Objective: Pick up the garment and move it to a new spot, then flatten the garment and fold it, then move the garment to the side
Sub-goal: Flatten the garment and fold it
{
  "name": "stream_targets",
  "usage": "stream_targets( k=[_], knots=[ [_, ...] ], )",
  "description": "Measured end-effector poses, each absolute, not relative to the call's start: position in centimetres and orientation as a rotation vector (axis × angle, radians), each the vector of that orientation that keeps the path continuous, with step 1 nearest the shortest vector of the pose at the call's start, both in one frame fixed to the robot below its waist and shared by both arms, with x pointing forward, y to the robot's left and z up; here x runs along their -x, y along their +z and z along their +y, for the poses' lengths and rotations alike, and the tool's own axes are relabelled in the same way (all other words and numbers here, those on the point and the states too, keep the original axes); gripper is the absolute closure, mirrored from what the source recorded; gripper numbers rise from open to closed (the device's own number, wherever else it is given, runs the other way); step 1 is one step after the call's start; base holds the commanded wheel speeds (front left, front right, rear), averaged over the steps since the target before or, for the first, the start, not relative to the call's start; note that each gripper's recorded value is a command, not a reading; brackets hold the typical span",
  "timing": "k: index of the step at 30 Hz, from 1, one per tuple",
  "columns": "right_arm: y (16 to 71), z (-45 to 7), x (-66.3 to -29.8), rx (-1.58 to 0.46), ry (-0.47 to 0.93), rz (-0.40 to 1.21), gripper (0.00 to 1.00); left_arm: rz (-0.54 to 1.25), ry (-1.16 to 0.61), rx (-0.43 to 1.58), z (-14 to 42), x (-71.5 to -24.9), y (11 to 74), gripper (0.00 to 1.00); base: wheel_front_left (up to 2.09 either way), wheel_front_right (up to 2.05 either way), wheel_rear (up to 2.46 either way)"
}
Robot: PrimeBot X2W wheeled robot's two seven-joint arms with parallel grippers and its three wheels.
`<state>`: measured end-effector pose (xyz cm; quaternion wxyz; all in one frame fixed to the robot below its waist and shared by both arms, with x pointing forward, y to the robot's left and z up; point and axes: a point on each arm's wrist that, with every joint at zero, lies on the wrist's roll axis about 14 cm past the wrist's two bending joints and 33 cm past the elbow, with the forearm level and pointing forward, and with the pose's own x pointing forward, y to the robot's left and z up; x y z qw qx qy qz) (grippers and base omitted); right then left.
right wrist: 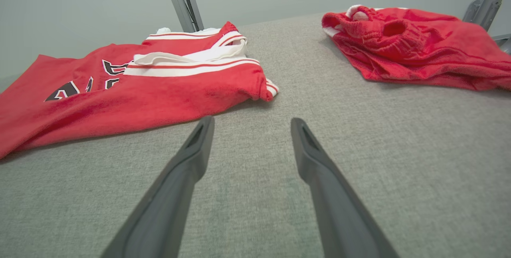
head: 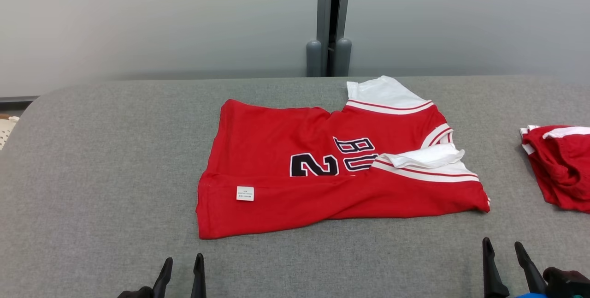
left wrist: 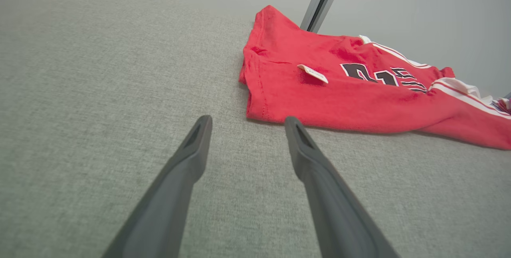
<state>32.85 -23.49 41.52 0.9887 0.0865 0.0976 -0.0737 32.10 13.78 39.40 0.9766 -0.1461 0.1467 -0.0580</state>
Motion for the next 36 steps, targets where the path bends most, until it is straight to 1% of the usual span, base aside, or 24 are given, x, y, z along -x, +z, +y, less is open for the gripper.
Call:
stream_targets(
  k=[3, 6, 9, 15, 22, 27, 31, 35, 36],
  knots=[
    [41.2, -23.6, -33.0, -0.177, -0.153, 0.207, 0.00, 0.304, -0.124, 0.295, 13.5, -32.6, 39.2, 0.00, 0.00, 0.00, 0.00],
    [41.1, -23.7, -33.8, -0.176, -0.156, 0.208, 0.00, 0.299, -0.136, 0.301, 13.1, -34.3, 39.3, 0.00, 0.00, 0.00, 0.00],
    [41.3, -23.8, -35.1, -0.175, -0.158, 0.199, 0.00, 0.298, -0.147, 0.300, 12.7, -36.1, 39.2, 0.00, 0.00, 0.00, 0.00],
    [41.1, -24.0, -37.8, -0.182, -0.164, 0.193, 0.00, 0.349, -0.158, 0.296, 12.1, -38.7, 37.4, 0.00, 0.00, 0.00, 0.00],
    [41.3, -24.3, -41.2, -0.166, -0.165, 0.170, 0.00, 0.413, -0.161, 0.297, 11.7, -40.3, 35.1, 0.00, 0.00, 0.00, 0.00],
    [39.1, -25.0, -41.7, -0.138, -0.187, 0.245, 0.00, 0.437, -0.169, 0.297, 11.4, -40.6, 34.3, 0.00, 0.00, 0.00, 0.00],
    [36.5, -25.0, -41.1, -0.123, -0.196, 0.340, 0.00, 0.449, -0.186, 0.286, 11.0, -40.6, 34.0, 0.00, 0.00, 0.00, 0.00],
    [35.3, -24.7, -41.3, -0.128, -0.194, 0.380, 0.00, 0.456, -0.192, 0.288, 10.9, -40.6, 33.9, 0.00, 0.00, 0.00, 0.00],
    [35.1, -24.7, -41.3, -0.132, -0.193, 0.386, 0.69, 0.457, -0.194, 0.291, 10.8, -40.5, 33.9, 0.70, 0.00, 0.00, 0.00]
  ],
)
